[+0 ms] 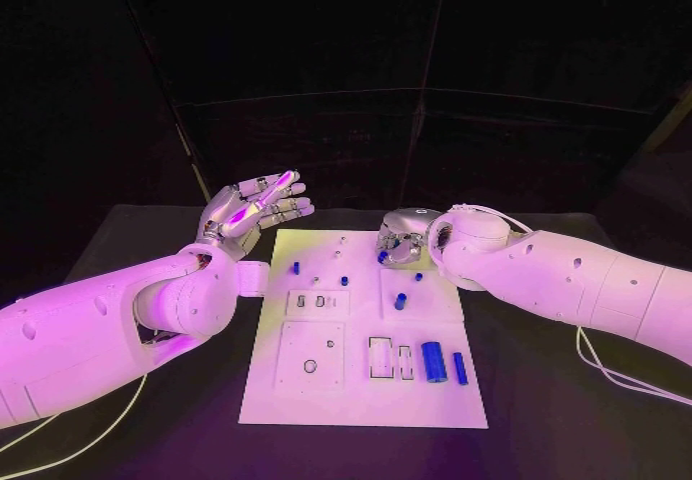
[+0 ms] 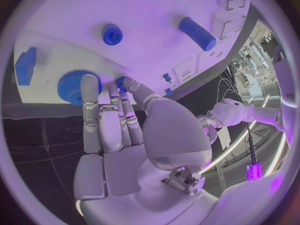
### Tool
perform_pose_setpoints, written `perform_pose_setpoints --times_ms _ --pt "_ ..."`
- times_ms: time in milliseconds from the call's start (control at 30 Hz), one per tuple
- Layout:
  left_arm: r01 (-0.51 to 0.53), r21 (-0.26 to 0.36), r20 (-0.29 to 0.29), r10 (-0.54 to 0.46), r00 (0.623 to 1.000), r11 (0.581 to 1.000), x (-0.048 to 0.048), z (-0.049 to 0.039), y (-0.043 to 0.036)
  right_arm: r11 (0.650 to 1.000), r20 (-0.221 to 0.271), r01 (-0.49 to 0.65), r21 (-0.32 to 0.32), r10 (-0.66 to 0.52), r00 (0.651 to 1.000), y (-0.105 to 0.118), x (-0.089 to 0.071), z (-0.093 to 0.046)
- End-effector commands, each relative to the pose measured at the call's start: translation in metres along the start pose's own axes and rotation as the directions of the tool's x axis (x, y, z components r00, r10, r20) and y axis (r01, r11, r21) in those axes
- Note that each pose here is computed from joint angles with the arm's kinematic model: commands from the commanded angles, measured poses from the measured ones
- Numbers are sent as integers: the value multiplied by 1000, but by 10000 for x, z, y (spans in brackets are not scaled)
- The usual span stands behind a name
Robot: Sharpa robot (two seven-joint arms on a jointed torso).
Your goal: Assemble the parts on the task board
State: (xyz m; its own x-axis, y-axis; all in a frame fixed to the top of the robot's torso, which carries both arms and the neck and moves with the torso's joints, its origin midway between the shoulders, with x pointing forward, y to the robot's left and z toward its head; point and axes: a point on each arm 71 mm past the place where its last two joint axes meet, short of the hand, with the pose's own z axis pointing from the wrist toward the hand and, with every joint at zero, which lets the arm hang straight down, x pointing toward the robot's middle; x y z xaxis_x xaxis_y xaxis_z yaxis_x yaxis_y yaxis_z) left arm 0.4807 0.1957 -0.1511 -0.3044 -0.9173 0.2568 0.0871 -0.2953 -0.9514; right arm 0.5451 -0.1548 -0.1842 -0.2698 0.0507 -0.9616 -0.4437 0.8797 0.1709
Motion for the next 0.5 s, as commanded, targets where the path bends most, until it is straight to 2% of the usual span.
perform_pose_setpoints --times_ms 33,167,367,500 --pt "5 7 -14 -5 1000 1000 17 7 -13 1000 6 -11 -18 11 1000 16 -18 2" --pt "5 6 -14 -5 1000 1000 13 7 -13 1000 43 -19 -24 20 999 21 -44 -6" --pt "2 7 -9 -2 1000 1000 -8 7 -16 999 148 -35 -32 40 988 46 -124 -43" --pt "2 7 -8 -2 1000 1000 -16 8 -17 999 198 -44 -30 50 979 70 -162 -42"
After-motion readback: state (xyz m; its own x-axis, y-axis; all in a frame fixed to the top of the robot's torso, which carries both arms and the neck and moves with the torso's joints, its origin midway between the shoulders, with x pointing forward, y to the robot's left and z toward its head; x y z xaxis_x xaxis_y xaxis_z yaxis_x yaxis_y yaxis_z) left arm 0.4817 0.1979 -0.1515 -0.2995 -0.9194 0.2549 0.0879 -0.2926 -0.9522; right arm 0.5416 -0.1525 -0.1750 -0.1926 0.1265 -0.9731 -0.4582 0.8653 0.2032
